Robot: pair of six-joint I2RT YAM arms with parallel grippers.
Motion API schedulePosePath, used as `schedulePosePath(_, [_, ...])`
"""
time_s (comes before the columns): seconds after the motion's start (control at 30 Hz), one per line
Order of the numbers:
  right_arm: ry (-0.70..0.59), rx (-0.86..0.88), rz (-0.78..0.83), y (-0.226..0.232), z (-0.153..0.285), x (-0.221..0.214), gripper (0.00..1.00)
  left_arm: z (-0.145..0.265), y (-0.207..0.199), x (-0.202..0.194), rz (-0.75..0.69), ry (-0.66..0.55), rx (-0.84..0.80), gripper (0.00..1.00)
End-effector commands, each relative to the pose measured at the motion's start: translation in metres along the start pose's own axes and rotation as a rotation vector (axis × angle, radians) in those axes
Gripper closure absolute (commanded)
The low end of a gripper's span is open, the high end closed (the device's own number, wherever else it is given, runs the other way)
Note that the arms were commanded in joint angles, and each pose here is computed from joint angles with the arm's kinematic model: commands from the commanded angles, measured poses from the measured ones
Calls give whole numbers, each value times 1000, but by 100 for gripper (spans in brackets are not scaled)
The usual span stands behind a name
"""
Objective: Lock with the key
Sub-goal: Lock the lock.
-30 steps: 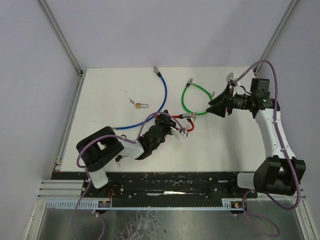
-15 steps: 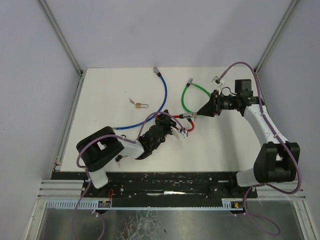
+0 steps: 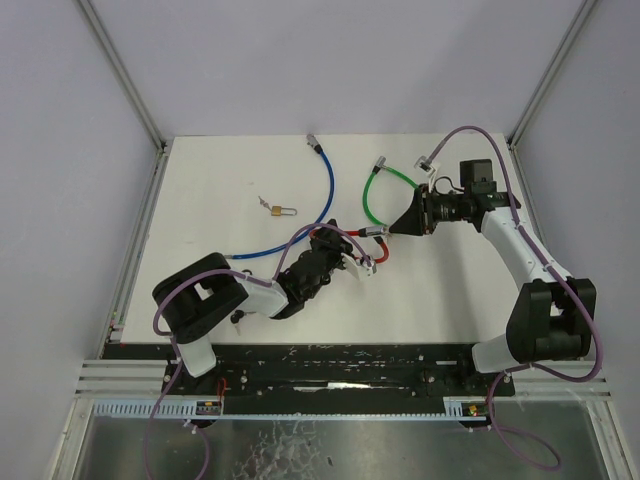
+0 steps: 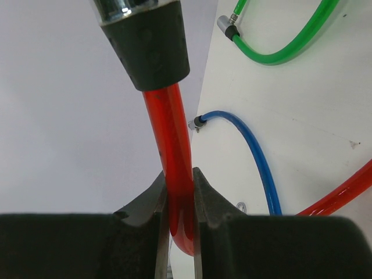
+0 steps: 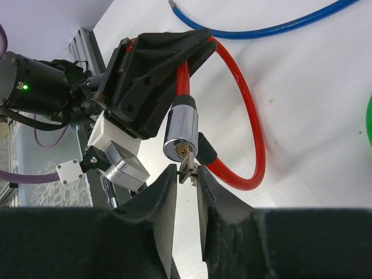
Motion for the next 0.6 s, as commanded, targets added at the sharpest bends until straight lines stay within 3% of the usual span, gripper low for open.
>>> schedulePosePath(0.0, [7, -6, 43, 1, 0, 9, 76, 1, -12, -13, -40, 68, -48, 100])
schedulePosePath(0.27, [37, -20, 153, 1, 1, 8, 97, 1, -13, -13, -37, 67, -52, 100])
schedulePosePath(0.4, [46, -22, 258, 1, 3, 8, 100, 2, -12, -13, -33, 65, -52, 100])
schedulePosePath(0.57, [52, -13, 503, 5, 6, 7, 100, 2, -11, -11, -29, 56, -54, 100])
Point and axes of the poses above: each gripper's point midway between its finger pads, its own z axis back along the fingers, its own y axis along the line the jaws close on, x = y × z, the point moved 7 cm from there along z, back along the fingers, and after that the axes turned 11 degrees about z, right-handed, at the moved point
